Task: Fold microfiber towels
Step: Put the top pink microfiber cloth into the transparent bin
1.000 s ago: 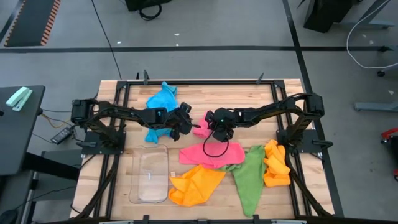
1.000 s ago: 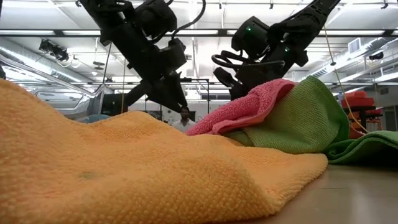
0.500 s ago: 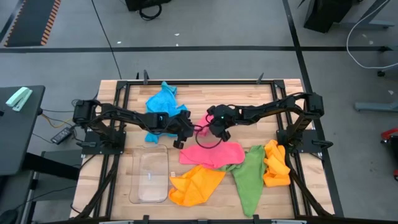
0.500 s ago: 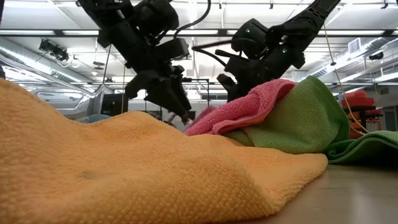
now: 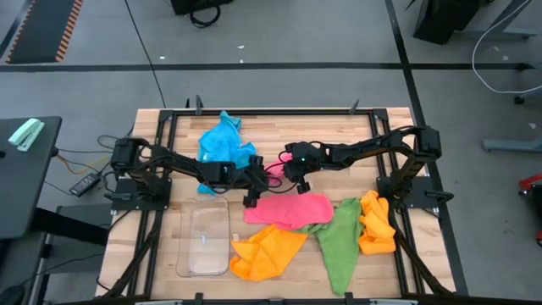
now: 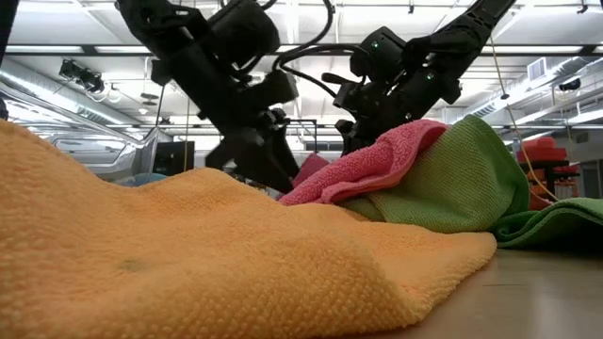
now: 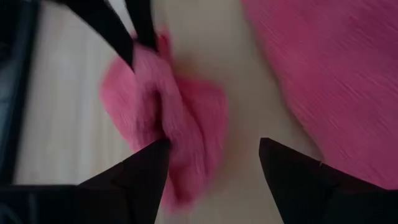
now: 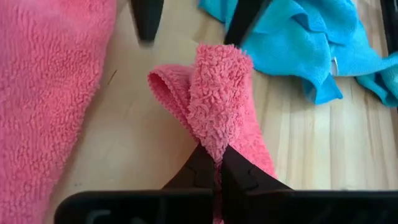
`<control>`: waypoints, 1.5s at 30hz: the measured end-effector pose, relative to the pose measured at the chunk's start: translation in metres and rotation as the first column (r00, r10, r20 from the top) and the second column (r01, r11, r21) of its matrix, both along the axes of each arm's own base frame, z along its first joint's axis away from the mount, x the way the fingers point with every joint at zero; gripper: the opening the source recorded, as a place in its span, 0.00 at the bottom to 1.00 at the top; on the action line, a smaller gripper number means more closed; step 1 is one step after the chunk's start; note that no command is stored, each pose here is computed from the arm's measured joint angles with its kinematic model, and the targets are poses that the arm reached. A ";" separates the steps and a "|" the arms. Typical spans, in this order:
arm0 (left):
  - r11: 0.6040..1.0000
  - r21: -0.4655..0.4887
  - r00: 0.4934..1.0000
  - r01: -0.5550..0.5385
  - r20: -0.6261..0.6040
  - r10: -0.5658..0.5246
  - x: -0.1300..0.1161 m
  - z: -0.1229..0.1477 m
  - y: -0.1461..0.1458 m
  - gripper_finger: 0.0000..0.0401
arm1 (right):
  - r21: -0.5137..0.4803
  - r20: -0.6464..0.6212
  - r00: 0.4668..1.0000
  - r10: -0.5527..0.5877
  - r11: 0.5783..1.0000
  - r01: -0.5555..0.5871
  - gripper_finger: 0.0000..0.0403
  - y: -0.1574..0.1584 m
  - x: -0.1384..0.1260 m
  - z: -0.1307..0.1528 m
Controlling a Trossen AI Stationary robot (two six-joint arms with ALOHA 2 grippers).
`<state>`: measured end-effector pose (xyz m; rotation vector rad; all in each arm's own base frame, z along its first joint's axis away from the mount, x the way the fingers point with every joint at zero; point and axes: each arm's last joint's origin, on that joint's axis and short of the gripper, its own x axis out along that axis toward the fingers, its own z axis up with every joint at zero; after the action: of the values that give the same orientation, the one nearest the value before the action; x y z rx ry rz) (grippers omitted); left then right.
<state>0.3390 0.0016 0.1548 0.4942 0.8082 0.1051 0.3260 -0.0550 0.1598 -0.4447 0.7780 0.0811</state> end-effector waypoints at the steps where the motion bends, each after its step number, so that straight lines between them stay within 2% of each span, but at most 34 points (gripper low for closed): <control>1: 1.000 0.018 1.000 -0.017 -0.002 0.017 0.001 -0.002 0.000 0.64 | 0.012 0.002 1.000 -0.011 1.000 0.011 0.01 0.000 0.000 0.000; 4: 0.996 0.047 0.996 -0.081 0.029 0.080 0.003 -0.003 0.000 0.64 | 0.024 0.004 1.000 -0.025 0.999 0.025 0.01 0.000 0.000 0.000; 16: 0.982 -0.016 0.980 -0.188 0.062 0.188 0.002 -0.004 0.001 0.66 | 0.060 0.003 0.998 -0.063 0.996 0.063 0.01 0.000 0.000 0.000; 21: 0.970 0.066 0.972 -0.234 0.014 0.233 -0.003 -0.008 -0.007 0.62 | 0.065 0.003 0.998 -0.069 0.995 0.069 0.01 0.000 0.000 0.000; 26: 0.980 0.091 0.984 -0.177 0.028 0.175 -0.015 -0.022 -0.018 0.54 | 0.071 0.002 0.997 -0.074 0.995 0.074 0.01 0.000 0.000 0.000; 30: 0.983 0.113 0.985 -0.143 0.113 0.131 -0.026 -0.030 -0.018 0.46 | 0.083 0.003 0.996 -0.086 0.993 0.085 0.01 0.000 0.000 0.000; 34: 0.980 0.094 0.965 -0.173 0.215 0.150 -0.034 -0.029 -0.010 0.43 | 0.084 0.003 0.996 -0.086 0.993 0.086 0.01 0.000 0.000 0.000; 37: 0.976 0.069 0.952 -0.208 0.242 0.186 -0.037 -0.028 -0.003 0.48 | 0.084 0.004 0.996 -0.087 0.993 0.086 0.01 0.000 0.000 0.000; 40: 0.974 0.049 0.949 -0.222 0.241 0.204 -0.036 -0.029 0.002 0.58 | 0.084 0.004 0.996 -0.087 0.993 0.086 0.01 0.000 0.000 0.000; 45: 0.989 -0.018 0.959 -0.148 0.240 0.148 -0.035 -0.029 0.003 0.78 | 0.086 0.004 0.996 -0.088 0.992 0.088 0.01 0.000 0.000 0.000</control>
<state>0.3042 0.0047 0.1255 0.4107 0.6063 0.2986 0.3258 -0.0551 0.1596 -0.3288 0.7825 0.0302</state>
